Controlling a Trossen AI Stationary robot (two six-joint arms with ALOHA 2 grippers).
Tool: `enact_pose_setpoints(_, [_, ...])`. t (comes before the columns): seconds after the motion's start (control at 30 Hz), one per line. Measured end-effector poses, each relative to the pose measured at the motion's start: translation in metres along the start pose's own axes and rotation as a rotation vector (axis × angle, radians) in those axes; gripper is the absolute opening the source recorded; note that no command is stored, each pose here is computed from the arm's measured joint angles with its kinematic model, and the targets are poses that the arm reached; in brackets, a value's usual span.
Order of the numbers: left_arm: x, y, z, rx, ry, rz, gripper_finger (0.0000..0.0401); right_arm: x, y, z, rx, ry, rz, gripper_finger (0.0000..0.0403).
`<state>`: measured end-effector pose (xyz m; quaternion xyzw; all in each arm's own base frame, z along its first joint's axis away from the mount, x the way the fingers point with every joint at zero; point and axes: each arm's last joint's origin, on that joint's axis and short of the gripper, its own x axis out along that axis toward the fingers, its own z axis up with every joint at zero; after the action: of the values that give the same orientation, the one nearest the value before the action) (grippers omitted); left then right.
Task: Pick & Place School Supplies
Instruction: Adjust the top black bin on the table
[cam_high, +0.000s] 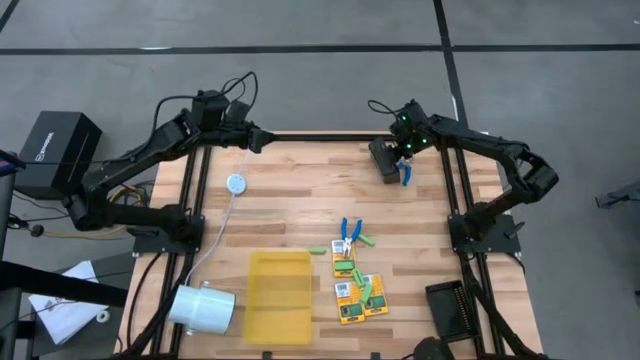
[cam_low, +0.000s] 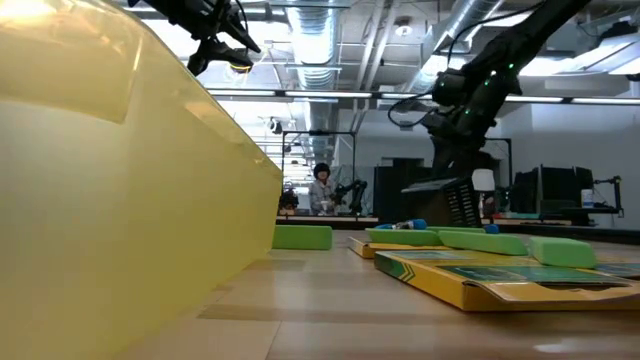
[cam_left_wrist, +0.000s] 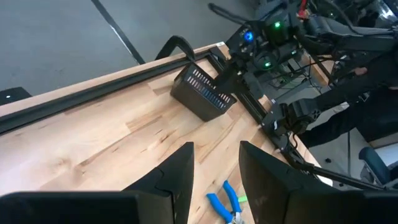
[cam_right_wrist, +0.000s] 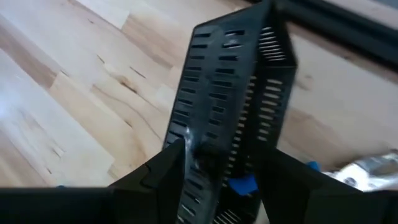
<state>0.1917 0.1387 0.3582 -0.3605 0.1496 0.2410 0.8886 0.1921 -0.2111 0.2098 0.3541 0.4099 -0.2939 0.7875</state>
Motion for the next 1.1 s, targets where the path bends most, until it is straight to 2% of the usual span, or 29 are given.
enact_pose_setpoints(0.2, [0.000,0.000,0.000,-0.005,0.008,-0.015,0.0121,0.012,0.000,0.007,0.017,-0.029,0.065,0.0150])
enact_pose_setpoints(0.27, [0.000,0.000,0.000,-0.007,0.009,-0.016,0.0121,0.013,0.001,0.008,0.018,-0.038,0.082,0.0120])
enact_pose_setpoints(0.4, [0.000,-0.001,0.000,-0.012,0.009,-0.017,0.0121,0.013,0.000,0.010,0.014,-0.041,0.121,0.0025])
enact_pose_setpoints(0.43, [0.000,-0.001,0.000,-0.011,0.008,-0.017,0.0121,0.013,0.000,0.010,0.010,-0.045,0.125,0.0014])
enact_pose_setpoints(0.9, [0.000,-0.001,0.000,-0.001,0.007,-0.016,0.0121,0.015,0.009,0.006,-0.007,-0.009,0.141,0.0003])
enact_pose_setpoints(1.1, [0.000,0.000,0.000,0.032,-0.005,0.001,0.0121,0.042,0.022,-0.003,-0.033,0.079,0.109,0.0002])
